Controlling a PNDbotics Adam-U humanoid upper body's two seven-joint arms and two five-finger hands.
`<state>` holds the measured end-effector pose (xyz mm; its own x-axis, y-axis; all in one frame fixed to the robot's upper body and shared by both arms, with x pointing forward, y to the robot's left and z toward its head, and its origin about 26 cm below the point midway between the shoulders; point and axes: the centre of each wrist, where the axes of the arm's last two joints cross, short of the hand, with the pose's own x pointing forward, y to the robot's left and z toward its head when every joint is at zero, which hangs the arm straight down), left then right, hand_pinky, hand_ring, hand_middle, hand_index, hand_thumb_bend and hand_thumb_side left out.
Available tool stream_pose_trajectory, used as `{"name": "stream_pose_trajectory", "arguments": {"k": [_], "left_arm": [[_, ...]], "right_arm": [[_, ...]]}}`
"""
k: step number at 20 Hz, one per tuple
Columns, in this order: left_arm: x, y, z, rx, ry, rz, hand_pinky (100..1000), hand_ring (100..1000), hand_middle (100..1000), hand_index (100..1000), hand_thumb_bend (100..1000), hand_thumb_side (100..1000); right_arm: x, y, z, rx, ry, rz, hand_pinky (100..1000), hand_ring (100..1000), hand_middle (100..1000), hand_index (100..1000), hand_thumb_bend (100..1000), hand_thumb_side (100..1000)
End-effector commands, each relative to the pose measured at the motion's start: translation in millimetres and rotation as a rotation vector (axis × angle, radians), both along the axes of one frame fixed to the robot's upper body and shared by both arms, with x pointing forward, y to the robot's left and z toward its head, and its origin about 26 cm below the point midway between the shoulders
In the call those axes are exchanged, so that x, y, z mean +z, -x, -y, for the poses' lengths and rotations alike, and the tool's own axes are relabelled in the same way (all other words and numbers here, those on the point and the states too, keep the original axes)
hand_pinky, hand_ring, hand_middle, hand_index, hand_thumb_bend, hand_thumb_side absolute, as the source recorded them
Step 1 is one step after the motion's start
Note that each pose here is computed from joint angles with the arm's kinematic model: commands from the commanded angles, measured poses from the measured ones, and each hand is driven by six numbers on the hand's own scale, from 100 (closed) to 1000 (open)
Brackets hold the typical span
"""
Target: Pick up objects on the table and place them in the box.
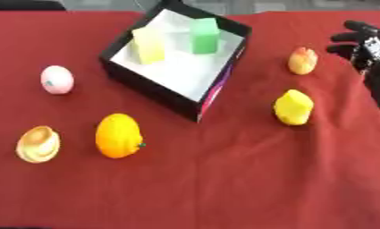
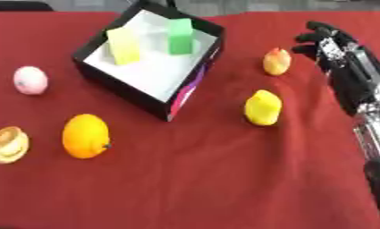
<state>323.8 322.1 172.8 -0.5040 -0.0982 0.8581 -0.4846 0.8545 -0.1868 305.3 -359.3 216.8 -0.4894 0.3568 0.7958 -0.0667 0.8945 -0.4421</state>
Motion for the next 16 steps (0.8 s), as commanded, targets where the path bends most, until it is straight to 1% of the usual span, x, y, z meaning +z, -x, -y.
{"name": "stream_pose_trajectory", "arguments": {"k": [1, 2, 5, 7, 10, 12, 14, 16], "left_arm": [[10.1, 2.6, -8, 0.022, -0.042, 0.020, 698, 774, 743, 776, 302, 598], [9.8, 2.7, -9, 0.023, -0.044, 0.017, 698, 774, 743, 776, 302, 598], [9.2, 2.8, -10, 0.023, -0.047, 0.013, 698, 774, 743, 775, 301, 599], [8.6, 2.8, -11, 0.023, -0.049, 0.008, 697, 774, 743, 775, 300, 600], [8.1, 2.6, -11, 0.018, -0.053, 0.004, 698, 775, 744, 775, 299, 600], [8.4, 2.5, -10, 0.015, -0.054, 0.005, 698, 775, 744, 775, 299, 600], [8.3, 2.2, -10, 0.013, -0.055, 0.004, 698, 775, 744, 775, 297, 601], [8.1, 2.0, -9, 0.008, -0.056, 0.001, 698, 775, 744, 775, 297, 601]], "right_arm": [[30.3, 11.3, -1, 0.024, 0.219, 0.043, 957, 794, 777, 911, 100, 657], [36.1, 13.7, -3, 0.036, 0.287, 0.044, 955, 797, 780, 913, 100, 642], [53.9, 20.6, -10, 0.065, 0.486, 0.048, 940, 812, 801, 924, 100, 492], [64.3, 24.6, -15, 0.082, 0.608, 0.055, 932, 819, 810, 928, 100, 451], [74.6, 26.7, -18, 0.107, 0.769, 0.055, 923, 827, 818, 933, 100, 414], [78.9, 27.3, -19, 0.111, 0.849, 0.052, 914, 826, 812, 927, 100, 388], [79.5, 27.4, -20, 0.118, 0.924, 0.040, 907, 823, 806, 919, 100, 383], [76.3, 27.0, -23, 0.124, 0.992, 0.020, 905, 822, 799, 909, 100, 383]]}}
